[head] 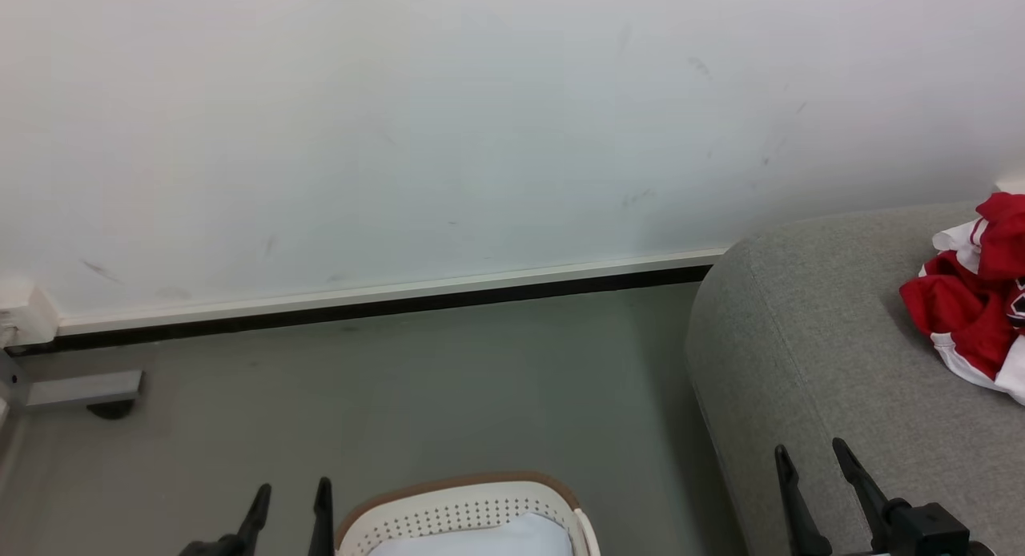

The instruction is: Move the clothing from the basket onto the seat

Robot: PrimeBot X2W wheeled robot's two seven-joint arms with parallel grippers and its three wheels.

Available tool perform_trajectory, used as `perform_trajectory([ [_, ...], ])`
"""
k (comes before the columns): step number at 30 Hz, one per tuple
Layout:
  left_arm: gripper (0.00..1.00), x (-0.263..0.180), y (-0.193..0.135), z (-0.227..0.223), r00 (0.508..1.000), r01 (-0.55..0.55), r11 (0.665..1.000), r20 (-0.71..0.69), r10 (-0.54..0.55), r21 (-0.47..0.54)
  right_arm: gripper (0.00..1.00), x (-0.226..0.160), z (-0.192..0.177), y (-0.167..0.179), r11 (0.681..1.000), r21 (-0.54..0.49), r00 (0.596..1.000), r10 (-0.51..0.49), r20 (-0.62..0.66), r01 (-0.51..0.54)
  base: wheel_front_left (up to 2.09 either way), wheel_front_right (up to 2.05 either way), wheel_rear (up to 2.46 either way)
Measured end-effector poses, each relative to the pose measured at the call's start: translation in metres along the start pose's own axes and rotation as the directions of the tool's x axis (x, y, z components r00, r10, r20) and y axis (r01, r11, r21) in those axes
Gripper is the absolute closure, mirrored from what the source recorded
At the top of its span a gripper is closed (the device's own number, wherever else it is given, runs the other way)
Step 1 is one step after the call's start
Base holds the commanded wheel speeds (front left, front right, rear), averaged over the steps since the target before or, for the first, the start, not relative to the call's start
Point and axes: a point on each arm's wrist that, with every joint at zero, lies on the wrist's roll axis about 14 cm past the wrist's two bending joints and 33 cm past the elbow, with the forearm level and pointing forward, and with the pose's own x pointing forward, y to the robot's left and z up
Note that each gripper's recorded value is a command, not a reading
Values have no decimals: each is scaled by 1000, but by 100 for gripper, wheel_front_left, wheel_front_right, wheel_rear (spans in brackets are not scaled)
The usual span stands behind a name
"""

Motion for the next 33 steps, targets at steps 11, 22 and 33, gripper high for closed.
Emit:
perform_trajectory([
  [11, 100, -7, -1, -21, 998, -6, 999, -70, 3, -39, 100, -10, -23, -2, 999, 31, 997, -14, -76, 16, 0, 0, 0],
  [22, 100, -4, 10, -22, 993, -74, 969, -105, 50, -234, 100, -8, -20, -15, 969, 228, 994, -77, -82, 94, 0, 0, 0],
  [33, 100, 1, 16, -18, 990, -112, 907, -119, 69, -405, 100, -6, -15, -24, 908, 394, 990, -116, -85, 141, 0, 0, 0],
])
